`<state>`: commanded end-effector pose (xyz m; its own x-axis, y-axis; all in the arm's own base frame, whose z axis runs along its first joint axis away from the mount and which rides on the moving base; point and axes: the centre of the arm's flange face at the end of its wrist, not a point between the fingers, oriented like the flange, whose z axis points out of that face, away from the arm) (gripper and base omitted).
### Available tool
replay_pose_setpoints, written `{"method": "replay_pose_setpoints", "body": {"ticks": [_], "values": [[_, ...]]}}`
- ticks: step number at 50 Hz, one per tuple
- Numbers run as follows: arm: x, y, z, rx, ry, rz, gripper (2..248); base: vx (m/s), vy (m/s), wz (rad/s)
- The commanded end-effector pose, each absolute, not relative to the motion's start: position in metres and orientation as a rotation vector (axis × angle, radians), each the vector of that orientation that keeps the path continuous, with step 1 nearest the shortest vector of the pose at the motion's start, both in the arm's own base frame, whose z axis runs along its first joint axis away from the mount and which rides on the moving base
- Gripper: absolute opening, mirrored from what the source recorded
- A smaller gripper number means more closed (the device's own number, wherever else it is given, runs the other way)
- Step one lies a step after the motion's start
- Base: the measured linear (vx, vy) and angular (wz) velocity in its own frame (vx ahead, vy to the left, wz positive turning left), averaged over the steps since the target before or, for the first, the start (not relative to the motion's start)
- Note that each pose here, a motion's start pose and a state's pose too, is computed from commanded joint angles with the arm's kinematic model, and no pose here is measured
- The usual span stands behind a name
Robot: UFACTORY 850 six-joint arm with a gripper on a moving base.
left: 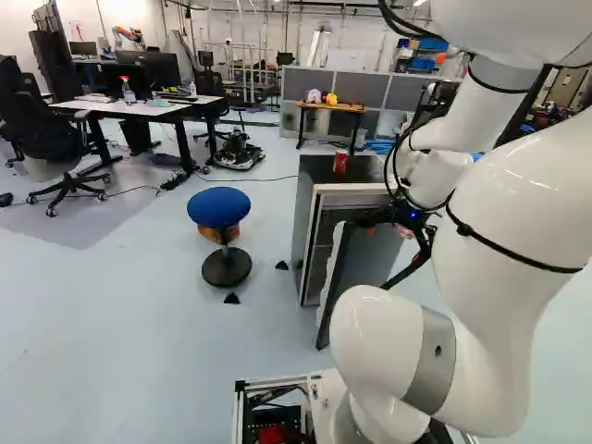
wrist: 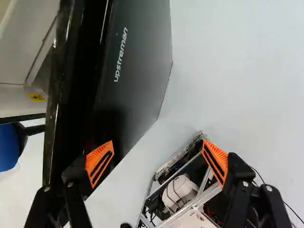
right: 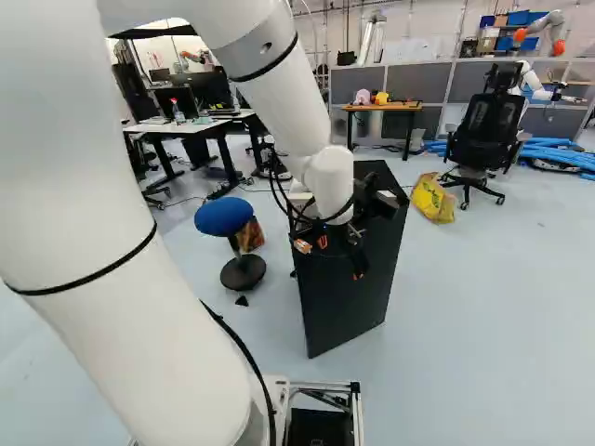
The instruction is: Grab a drink from the fridge
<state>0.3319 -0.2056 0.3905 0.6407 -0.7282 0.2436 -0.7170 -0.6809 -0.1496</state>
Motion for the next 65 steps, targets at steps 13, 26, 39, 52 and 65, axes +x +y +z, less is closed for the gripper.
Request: {"method": "replay_pose_setpoints", "body": {"ticks": [13, 26, 39, 52, 65], "values": [[0.339, -0.186, 0.392, -2.842, 1.167, -0.53, 247, 0.0, 0.0, 0.0], [0.347, -0.167, 0.393, -2.869, 1.084, -0.594, 247, 0.0, 0.0, 0.0], [0.359, -0.148, 0.394, -2.9, 0.982, -0.644, 247, 0.0, 0.0, 0.0], [0.377, -0.132, 0.395, -2.925, 0.88, -0.681, 247, 0.0, 0.0, 0.0], [0.398, -0.123, 0.396, -2.943, 0.8, -0.709, 247, 0.0, 0.0, 0.0]]}}
